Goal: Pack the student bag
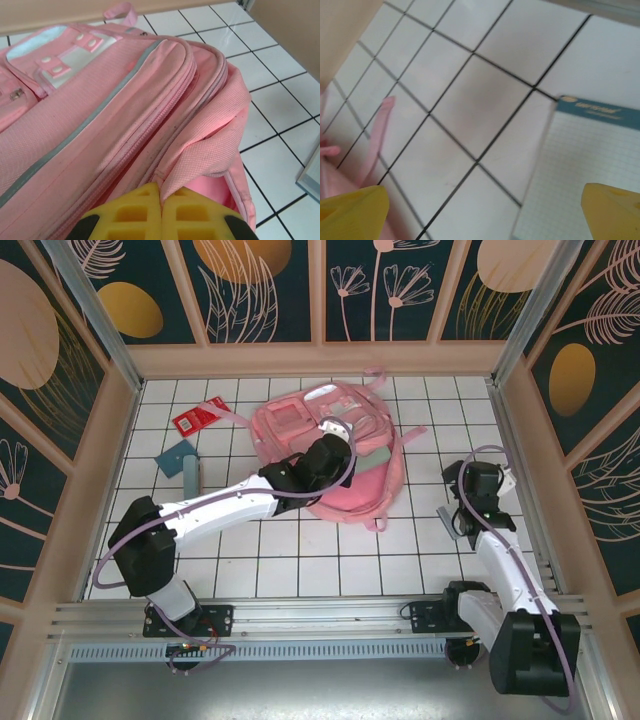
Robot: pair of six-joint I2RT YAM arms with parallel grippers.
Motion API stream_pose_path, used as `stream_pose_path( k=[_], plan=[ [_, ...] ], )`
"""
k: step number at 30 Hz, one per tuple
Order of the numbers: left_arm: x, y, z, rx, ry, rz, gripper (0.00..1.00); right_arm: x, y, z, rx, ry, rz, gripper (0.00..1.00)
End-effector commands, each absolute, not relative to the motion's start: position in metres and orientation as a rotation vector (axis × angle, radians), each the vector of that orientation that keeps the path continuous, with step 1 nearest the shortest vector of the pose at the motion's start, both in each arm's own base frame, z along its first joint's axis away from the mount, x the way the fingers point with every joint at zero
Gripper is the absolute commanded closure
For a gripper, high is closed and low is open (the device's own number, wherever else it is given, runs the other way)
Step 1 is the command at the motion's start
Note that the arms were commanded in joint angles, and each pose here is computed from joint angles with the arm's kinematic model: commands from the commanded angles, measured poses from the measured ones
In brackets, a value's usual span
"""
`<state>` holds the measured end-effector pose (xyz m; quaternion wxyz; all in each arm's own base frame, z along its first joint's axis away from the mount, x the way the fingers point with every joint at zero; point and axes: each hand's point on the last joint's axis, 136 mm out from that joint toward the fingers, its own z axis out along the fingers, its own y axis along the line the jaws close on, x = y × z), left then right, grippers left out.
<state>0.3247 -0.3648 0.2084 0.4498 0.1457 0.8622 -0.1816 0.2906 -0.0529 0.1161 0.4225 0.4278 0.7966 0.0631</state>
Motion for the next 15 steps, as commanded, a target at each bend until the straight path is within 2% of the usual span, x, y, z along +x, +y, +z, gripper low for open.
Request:
stream_pose_path(
  k=[1,15],
  plan=[
    [0.329,-0.357,0.222,0.283,2.099,-0.48,1.0,0.277,-0.071,0.098,1.174,2.013,0.1,0.01],
    [0.323,-0.361,0.231,0.317,2.06,-0.548,1.0,0.243,-0.127,0.078,1.43,1.912,-0.02,0.01]
  ],
)
